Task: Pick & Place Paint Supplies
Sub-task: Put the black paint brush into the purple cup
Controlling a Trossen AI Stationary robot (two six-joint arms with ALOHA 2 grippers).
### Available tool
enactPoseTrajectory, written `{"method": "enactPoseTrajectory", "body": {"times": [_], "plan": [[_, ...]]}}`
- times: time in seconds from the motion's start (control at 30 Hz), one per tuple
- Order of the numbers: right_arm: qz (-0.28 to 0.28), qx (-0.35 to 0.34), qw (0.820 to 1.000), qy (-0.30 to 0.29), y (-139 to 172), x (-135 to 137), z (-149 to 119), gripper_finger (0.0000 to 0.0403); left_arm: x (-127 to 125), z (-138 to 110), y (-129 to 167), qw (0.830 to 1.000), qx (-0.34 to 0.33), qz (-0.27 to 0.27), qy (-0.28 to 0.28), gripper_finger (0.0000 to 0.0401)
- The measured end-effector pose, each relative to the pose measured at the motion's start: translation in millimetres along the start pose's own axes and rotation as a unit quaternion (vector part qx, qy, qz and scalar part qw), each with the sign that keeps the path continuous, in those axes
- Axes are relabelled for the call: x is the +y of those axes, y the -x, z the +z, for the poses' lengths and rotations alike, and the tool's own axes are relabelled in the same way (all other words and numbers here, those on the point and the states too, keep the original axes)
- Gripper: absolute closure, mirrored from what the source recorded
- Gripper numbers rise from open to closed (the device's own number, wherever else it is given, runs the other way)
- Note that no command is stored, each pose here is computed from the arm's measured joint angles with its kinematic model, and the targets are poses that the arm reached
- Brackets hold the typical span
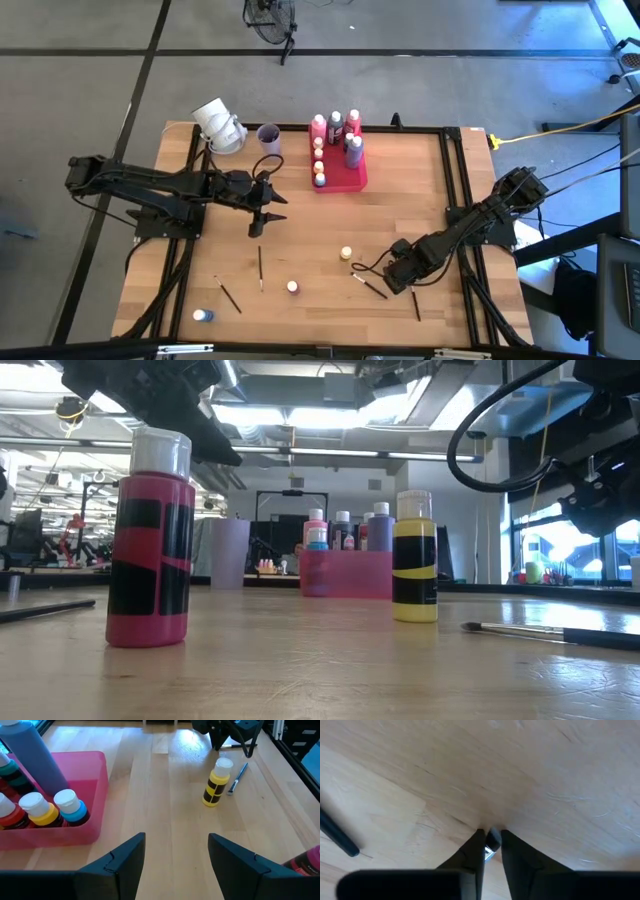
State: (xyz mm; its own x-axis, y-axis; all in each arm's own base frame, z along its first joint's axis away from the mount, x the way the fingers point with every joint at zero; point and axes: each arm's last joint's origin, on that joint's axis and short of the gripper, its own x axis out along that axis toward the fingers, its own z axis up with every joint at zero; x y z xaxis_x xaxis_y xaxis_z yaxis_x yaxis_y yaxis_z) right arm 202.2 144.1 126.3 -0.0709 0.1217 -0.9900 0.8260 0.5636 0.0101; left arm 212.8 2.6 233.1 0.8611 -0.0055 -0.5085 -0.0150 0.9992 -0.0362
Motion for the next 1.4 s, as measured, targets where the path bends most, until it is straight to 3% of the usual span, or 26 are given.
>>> {"method": "enactPoseTrajectory", "body": {"times": [0.27,0.67,0.9,1.03,1.1,1.23,1.4], "plan": [[0.002,0.003,1.0,0.0,0,0,0,0.0394,0,0,0,1.0,0.0,-0.002,0.004,0.019],[-0.008,-0.012,1.0,0.001,9,8,-1,0.0401,-1,0,0,1.0,0.0,-0.006,0.004,0.019],[-0.073,-0.073,0.995,0.01,65,21,0,0.0402,-1,4,0,1.0,-0.02,-0.008,-0.013,0.019],[-0.079,-0.13,0.988,0.033,106,31,0,0.0402,-2,6,0,0.999,-0.033,-0.024,-0.023,0.019],[-0.056,-0.163,0.984,0.053,128,39,-1,0.0402,-3,10,0,0.998,-0.05,-0.039,-0.026,0.019],[-0.008,-0.275,0.954,0.12,172,53,-7,0.0403,-4,18,2,0.994,-0.095,-0.047,-0.029,0.019],[0.022,-0.444,0.869,0.216,213,69,-10,0.0403,-6,34,4,0.979,-0.182,-0.078,-0.039,0.019]]}}
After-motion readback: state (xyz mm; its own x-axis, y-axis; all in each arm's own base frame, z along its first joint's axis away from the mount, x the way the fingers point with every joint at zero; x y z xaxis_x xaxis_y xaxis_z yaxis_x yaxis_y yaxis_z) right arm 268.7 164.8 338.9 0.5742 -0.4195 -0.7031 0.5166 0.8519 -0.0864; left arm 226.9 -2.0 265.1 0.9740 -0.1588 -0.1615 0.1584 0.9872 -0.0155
